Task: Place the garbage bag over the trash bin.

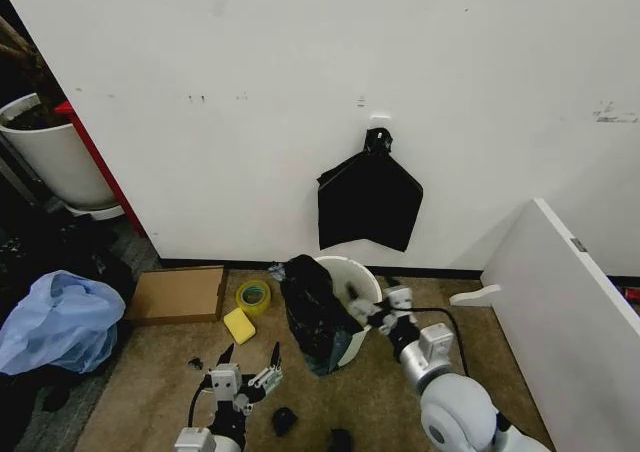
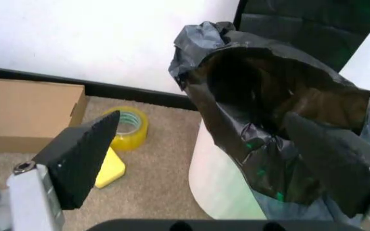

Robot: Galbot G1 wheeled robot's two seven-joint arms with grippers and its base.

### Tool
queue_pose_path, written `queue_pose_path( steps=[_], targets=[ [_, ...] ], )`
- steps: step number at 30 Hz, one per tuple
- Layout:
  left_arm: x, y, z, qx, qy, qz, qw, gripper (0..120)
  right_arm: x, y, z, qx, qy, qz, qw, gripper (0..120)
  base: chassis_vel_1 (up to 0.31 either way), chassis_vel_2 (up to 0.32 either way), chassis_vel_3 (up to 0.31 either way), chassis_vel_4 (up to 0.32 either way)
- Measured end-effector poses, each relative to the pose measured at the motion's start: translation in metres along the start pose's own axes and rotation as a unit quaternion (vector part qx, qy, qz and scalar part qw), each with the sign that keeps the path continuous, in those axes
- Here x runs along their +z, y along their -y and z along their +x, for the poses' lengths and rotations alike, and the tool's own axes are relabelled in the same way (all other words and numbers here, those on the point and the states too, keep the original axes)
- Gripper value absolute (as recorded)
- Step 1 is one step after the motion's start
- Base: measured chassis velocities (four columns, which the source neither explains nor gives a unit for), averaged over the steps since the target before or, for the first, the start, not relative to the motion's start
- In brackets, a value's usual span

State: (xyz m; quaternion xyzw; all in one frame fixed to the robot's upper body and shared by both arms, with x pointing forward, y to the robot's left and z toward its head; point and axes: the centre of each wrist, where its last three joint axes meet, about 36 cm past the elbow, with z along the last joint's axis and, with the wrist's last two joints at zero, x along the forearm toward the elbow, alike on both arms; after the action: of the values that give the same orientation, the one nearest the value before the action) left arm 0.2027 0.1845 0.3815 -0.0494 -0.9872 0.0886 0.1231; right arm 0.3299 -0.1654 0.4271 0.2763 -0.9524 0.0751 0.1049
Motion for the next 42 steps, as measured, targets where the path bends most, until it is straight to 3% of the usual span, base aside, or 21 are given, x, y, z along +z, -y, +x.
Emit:
queue_pose_path(
  steps=[5,10,17,27,29,36,42],
  targets=[
    [0.000,0.000,0.000,-0.005,-0.002,0.001,1.0000,100,-0.033,-0.019,-0.029,-0.059,-0.037,0.025,0.997,100,0.000,0.000,0.000,0.000],
    [0.004,-0.001,0.000,-0.009,-0.008,-0.001,0.9999,100,-0.029,-0.033,-0.044,-0.063,-0.073,0.066,0.993,99,0.000,0.000,0.000,0.000],
    [0.009,-0.006,-0.010,-0.011,-0.018,0.000,0.9998,100,-0.004,-0.030,-0.067,-0.007,-0.042,0.128,0.991,76,0.000,0.000,0.000,0.000],
    [0.001,-0.007,-0.047,-0.014,-0.030,-0.013,0.9994,100,-0.002,-0.023,-0.065,0.003,-0.051,0.131,0.990,37,0.000,0.000,0.000,0.000],
    [0.000,-0.006,-0.051,-0.015,-0.031,-0.014,0.9993,100,-0.002,-0.023,-0.065,0.003,-0.050,0.130,0.990,36,0.000,0.000,0.000,0.000],
    [-0.025,0.003,-0.087,0.002,-0.032,0.029,0.9991,97,-0.005,-0.017,-0.063,0.008,-0.045,0.121,0.992,5,0.000,0.000,0.000,0.000],
    [-0.027,0.005,-0.110,0.000,-0.061,0.036,0.9975,97,-0.003,-0.014,-0.059,0.010,-0.048,0.118,0.992,0,0.000,0.000,0.000,0.000]
  ],
)
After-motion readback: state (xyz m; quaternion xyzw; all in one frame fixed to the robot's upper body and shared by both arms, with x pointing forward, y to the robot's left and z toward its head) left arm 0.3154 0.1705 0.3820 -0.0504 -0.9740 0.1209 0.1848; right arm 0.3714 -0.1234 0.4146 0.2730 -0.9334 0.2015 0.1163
